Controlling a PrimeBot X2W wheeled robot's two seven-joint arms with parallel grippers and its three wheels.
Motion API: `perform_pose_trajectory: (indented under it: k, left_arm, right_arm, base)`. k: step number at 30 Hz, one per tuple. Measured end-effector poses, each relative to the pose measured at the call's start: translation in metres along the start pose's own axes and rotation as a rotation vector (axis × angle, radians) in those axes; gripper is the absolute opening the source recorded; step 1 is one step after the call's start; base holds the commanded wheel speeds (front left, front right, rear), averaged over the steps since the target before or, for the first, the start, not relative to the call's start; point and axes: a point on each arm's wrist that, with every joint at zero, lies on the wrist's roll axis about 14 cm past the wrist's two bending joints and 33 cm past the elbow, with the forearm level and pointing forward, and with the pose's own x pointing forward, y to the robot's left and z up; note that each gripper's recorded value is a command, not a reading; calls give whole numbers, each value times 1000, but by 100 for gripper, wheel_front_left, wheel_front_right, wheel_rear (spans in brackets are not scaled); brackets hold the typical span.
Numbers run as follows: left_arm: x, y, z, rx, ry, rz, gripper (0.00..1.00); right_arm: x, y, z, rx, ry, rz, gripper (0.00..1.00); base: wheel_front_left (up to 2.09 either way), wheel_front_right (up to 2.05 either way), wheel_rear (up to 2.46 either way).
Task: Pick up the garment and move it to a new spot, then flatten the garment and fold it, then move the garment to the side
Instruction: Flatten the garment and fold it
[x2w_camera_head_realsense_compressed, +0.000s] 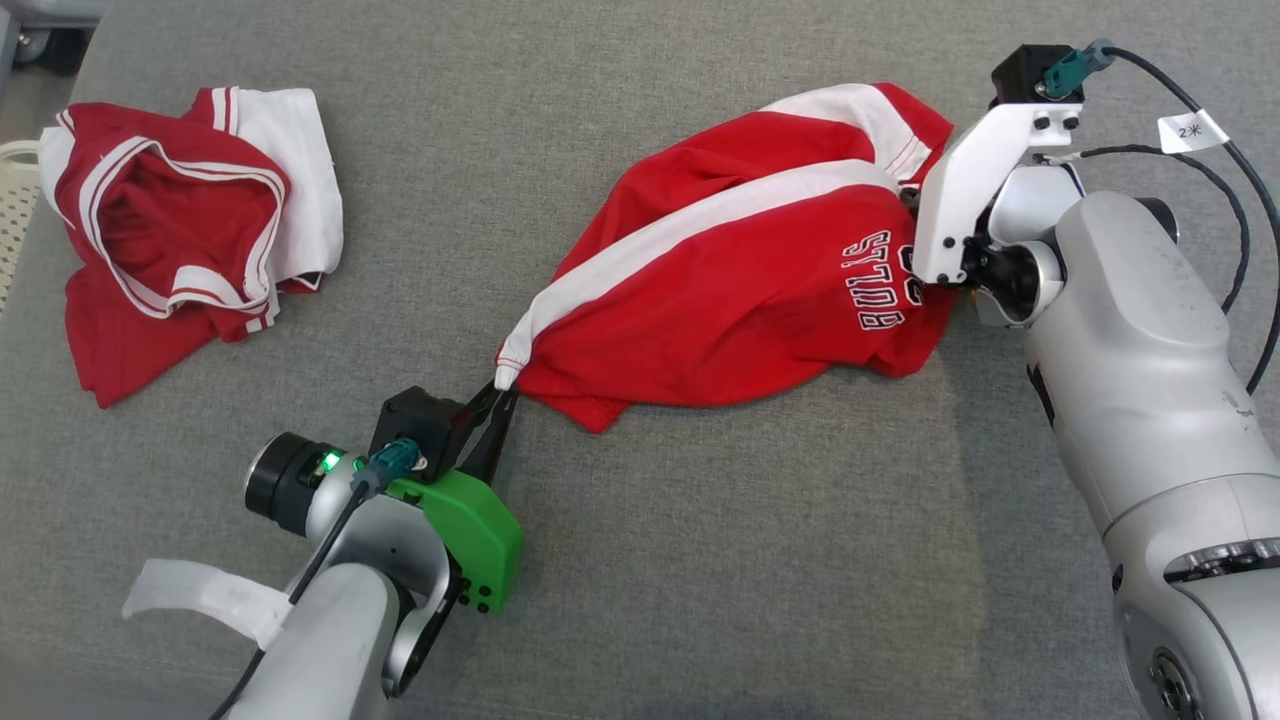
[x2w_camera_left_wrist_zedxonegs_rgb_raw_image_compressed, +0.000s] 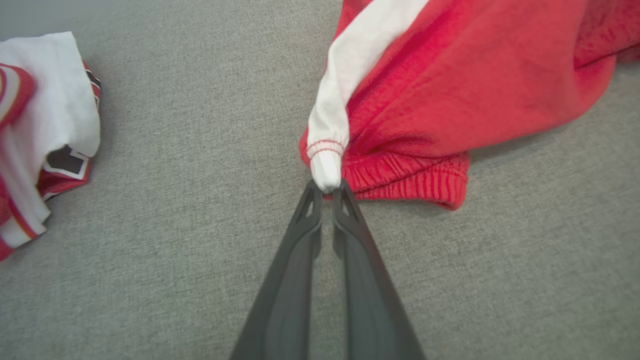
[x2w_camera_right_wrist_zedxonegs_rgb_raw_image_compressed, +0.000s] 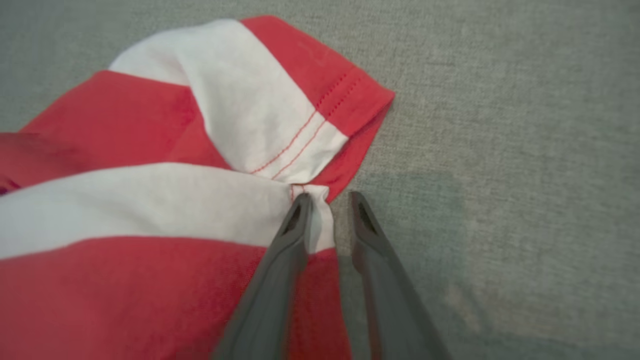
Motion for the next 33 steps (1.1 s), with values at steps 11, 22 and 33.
perform_pose_trajectory:
  k: [11,22,33]
  left_arm:
    - [3,1,8,2,-29,6,0]
    - [-1,6,86,28,-257,12,0]
    - [14,-12,190,149,-419,-123,0]
  right_arm:
    - [-8,1,-3,-59,-11,-1,0]
    - [-54,6,64,-110,-288,11,0]
    - [-134,-19,133,-221,-545,-63,0]
  base:
    - [0,0,0]
    - [0,0,0]
    - [0,0,0]
